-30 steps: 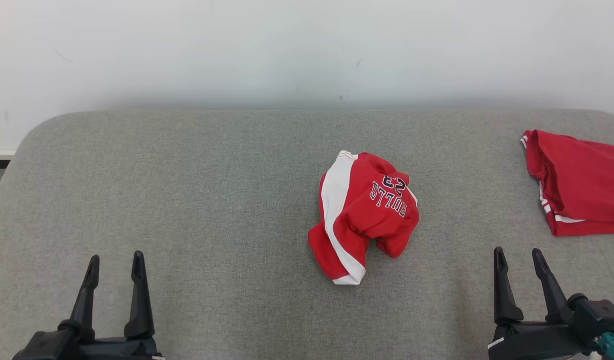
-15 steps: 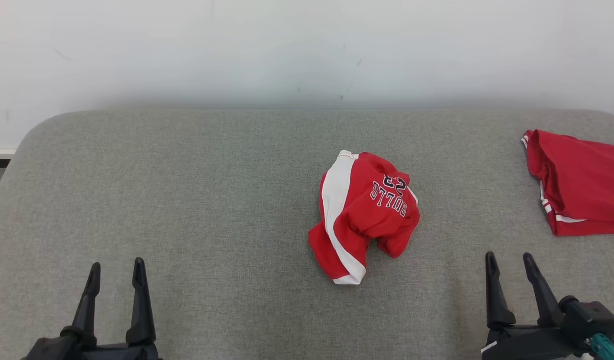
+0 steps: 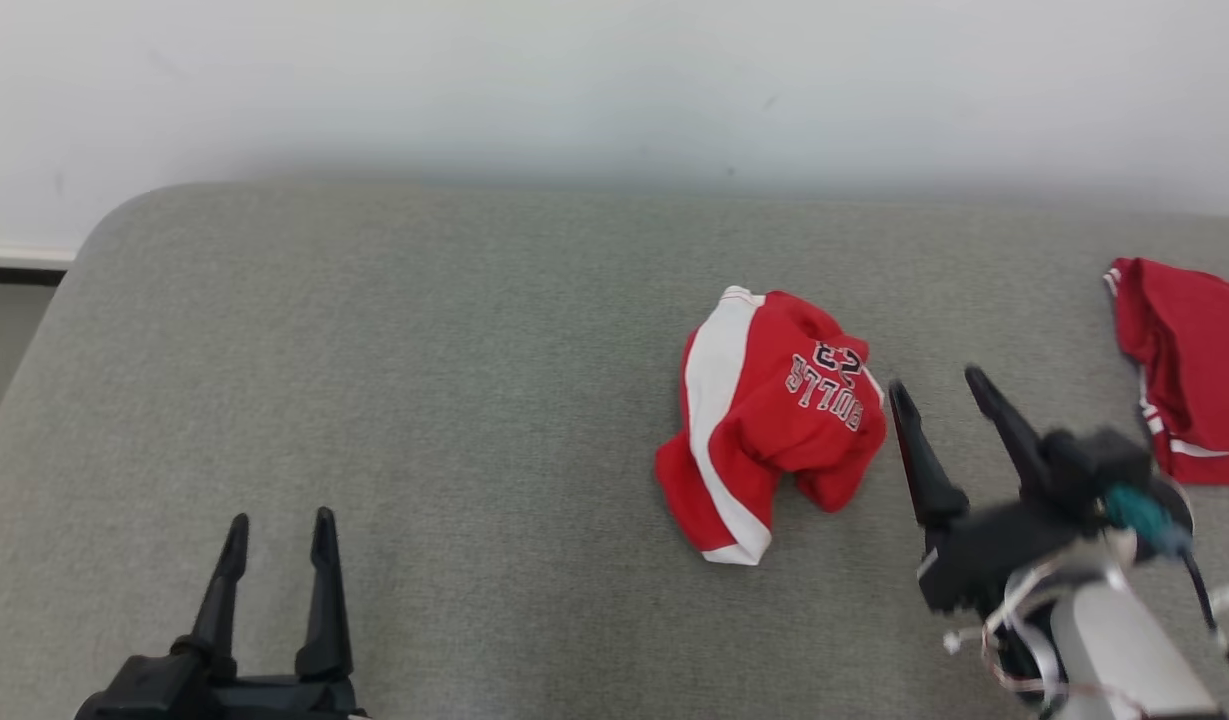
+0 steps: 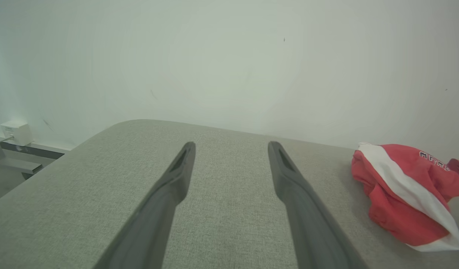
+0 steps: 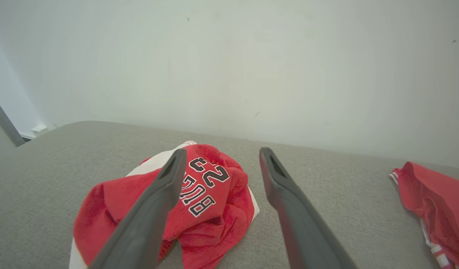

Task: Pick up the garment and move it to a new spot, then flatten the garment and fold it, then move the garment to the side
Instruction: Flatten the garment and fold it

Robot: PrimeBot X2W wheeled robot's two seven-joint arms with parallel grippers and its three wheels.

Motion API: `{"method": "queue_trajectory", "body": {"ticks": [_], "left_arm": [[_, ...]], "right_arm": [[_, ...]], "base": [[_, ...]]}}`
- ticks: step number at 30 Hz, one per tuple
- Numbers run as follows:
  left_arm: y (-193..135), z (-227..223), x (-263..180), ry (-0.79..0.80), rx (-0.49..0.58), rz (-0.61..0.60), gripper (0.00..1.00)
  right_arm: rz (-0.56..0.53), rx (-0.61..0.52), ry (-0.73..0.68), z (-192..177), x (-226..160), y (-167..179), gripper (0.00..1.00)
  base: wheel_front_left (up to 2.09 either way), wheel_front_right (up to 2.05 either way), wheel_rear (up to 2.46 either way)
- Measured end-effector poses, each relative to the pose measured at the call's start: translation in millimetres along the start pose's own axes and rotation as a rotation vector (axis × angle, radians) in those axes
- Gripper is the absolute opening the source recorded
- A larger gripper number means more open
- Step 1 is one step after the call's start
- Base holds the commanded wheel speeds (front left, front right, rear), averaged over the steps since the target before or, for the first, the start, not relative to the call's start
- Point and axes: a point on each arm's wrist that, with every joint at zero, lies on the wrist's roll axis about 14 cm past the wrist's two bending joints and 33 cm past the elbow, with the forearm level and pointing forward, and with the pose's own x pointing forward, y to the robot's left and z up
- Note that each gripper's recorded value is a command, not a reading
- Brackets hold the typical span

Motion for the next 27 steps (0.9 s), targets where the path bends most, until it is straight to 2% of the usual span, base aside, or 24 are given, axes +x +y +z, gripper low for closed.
{"method": "queue_trajectory", "body": {"ticks": [5,8,13,18,19,20,23,27], "left_arm": [[2,-3,-2,0.011,-0.004,0.012,1.00],[8,-5,-3,0.019,-0.008,0.033,1.00],[19,-5,-6,0.024,-0.012,0.068,1.00],[31,-5,-13,0.027,-0.018,0.112,1.00],[33,-5,-14,0.028,-0.019,0.118,1.00],[34,-5,-15,0.029,-0.020,0.123,1.00],[36,-5,-16,0.029,-0.021,0.130,1.00],[33,-6,-13,0.028,-0.027,0.120,1.00]], "right_arm": [[0.093,-0.080,0.046,12,41,15,1.00],[0.147,-0.135,0.132,6,70,24,1.00],[0.190,-0.182,0.307,-24,93,32,1.00],[0.233,-0.190,0.424,-51,102,46,1.00],[0.242,-0.185,0.442,-55,102,49,0.65],[0.246,-0.180,0.460,-60,102,51,0.01],[0.244,-0.175,0.516,-71,99,49,0.00],[0.248,-0.174,0.391,-44,108,49,0.00]], "base": [[0.00,0.00,0.00],[0.00,0.00,0.00],[0.00,0.00,0.00],[0.00,0.00,0.00],[0.00,0.00,0.00],[0.00,0.00,0.00],[0.00,0.00,0.00],[0.00,0.00,0.00]]}}
